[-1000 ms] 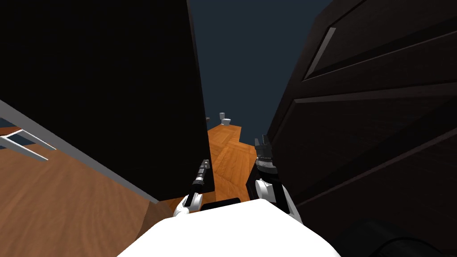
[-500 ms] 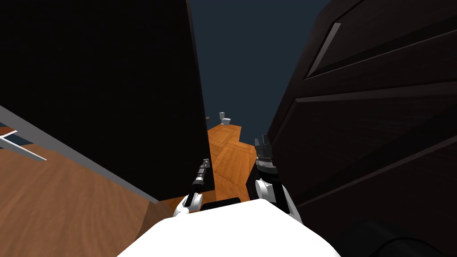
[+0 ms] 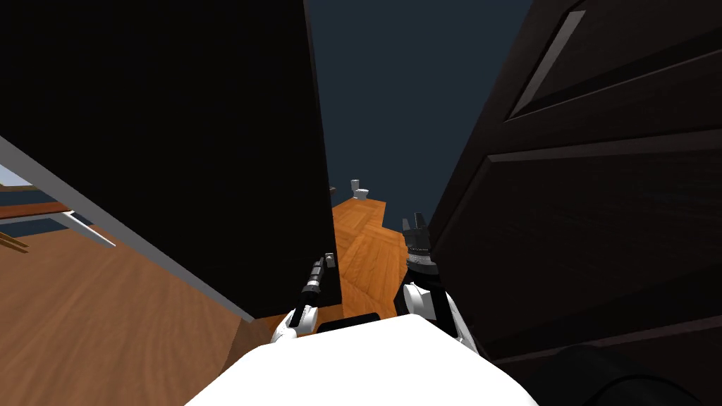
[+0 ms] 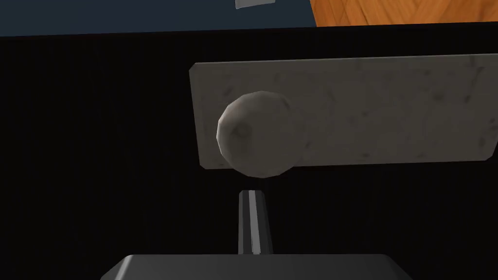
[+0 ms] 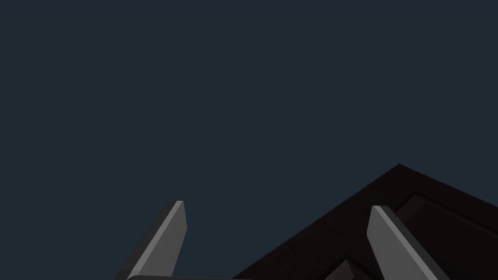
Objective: Push the door open
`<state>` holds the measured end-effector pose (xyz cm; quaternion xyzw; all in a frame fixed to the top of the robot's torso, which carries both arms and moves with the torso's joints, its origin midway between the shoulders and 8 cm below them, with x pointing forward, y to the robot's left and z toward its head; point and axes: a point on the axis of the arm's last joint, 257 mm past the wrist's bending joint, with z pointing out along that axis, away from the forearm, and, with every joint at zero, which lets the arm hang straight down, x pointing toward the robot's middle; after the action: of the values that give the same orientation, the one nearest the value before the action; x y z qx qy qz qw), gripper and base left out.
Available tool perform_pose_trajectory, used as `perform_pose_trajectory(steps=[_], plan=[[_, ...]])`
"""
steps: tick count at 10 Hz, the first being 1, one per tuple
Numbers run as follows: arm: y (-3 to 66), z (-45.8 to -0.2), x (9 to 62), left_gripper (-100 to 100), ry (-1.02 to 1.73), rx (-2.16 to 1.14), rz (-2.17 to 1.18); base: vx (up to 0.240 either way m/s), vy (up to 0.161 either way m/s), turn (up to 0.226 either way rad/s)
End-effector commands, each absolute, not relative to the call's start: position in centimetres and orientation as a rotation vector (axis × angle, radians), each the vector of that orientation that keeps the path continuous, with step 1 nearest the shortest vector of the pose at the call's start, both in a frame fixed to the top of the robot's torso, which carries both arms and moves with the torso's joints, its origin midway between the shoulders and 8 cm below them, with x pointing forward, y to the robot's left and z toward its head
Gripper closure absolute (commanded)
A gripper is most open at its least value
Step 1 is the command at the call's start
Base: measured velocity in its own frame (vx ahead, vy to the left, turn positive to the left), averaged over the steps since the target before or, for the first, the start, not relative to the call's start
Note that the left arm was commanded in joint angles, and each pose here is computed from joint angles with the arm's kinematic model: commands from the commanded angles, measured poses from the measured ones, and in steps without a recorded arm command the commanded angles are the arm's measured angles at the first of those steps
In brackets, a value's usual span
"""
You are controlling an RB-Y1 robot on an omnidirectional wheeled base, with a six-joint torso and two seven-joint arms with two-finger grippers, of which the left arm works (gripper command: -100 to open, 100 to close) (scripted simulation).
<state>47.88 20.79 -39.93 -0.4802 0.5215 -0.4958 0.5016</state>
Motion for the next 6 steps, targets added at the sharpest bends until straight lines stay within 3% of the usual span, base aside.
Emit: perform_pose_trajectory(steps=[1,6], plan=[[21.9,-39.7,48.2,-100,1.268,-1.142,-1.179,-0.018,0.018,0.102],[20.4,-39.4,48.6,-100,1.262,-1.149,-1.193,-0.207,0.013,0.047]])
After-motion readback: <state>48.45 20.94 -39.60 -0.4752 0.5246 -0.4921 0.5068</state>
